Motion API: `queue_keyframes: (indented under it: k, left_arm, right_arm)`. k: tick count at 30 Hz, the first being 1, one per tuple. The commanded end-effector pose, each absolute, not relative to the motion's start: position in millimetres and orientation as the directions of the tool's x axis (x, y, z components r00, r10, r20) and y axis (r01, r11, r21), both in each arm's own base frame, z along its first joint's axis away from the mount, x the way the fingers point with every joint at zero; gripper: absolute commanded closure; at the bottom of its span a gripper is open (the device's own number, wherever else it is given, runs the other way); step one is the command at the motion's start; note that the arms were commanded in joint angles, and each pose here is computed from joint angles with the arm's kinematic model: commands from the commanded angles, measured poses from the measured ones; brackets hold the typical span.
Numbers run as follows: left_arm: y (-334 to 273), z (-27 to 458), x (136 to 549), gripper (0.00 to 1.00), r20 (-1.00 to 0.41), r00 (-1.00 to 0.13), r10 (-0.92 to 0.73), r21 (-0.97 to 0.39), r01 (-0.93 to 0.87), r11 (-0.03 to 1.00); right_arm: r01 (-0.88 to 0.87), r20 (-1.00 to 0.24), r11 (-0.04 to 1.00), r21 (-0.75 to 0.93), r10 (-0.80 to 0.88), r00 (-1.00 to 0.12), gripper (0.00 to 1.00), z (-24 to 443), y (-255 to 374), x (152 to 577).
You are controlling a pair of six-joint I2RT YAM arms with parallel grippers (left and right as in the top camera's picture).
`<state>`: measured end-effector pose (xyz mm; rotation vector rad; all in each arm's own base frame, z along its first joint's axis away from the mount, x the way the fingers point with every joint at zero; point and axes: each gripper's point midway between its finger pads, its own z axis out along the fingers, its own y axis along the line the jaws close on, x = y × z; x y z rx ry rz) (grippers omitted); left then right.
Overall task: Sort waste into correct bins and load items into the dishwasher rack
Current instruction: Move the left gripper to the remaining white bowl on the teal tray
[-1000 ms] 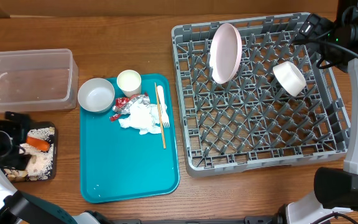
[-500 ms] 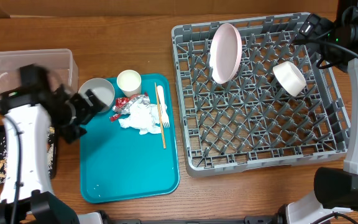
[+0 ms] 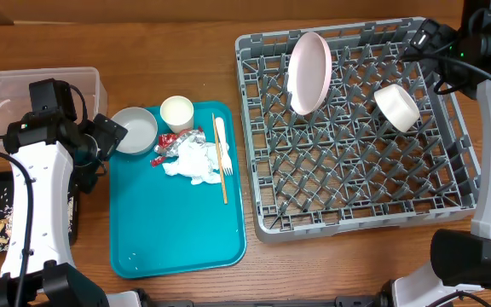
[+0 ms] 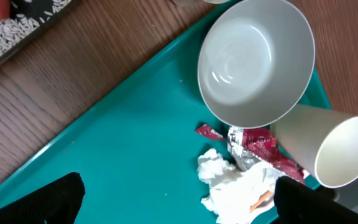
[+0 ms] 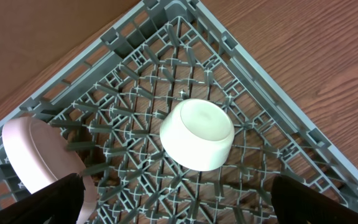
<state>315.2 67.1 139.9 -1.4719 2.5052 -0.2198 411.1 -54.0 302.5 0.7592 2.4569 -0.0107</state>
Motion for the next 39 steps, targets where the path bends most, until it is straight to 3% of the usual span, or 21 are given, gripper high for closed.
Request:
queue_keyframes:
  k: [1,4,8,17,24,33,39]
  left_arm:
    - [65.3,131.8,322.3,0.00,-0.083,-0.422,-0.903,-0.234,-0.872,0.430]
    - [61.2,110.4,325.4,0.00,-0.022,-0.419,-0.908,-0.200,-0.888,0.415]
    - [60.8,78.6,337.7,0.07,0.035,-0.385,-0.922,-0.174,-0.911,0.374]
    - [66.7,26.9,358.4,0.10,0.051,-0.384,-0.922,-0.143,-0.916,0.374]
    - [71.6,18.1,375.6,0.11,0.016,-0.387,-0.922,-0.184,-0.907,0.378]
    - [65.2,6.1,368.6,0.21,0.055,-0.387,-0.920,-0.147,-0.915,0.376]
    - [61.7,12.1,367.3,0.20,0.055,-0.397,-0.916,-0.144,-0.911,0.386]
  right_arm:
    - [0.528,-0.537,0.835,0.157,0.521,-0.663,0.00,309.5,-56.8,412.1]
    - [0.528,-0.537,0.835,0.157,0.521,-0.663,0.00,309.5,-56.8,412.1]
    - [0.528,-0.537,0.835,0.157,0.521,-0.663,0.00,309.5,-56.8,412.1]
    - [0.528,-0.537,0.835,0.157,0.521,-0.663,0.00,309.5,-56.8,412.1]
    - [0.528,-0.537,0.835,0.157,0.521,-0.663,0.00,309.5,-56.8,412.1]
    - [0.528,-0.537,0.835,0.157,0.521,-0.663,0.00,309.5,-56.8,412.1]
    - [0.528,-0.537,0.835,0.157,0.521,-0.663,0.00,309.5,-56.8,412.1]
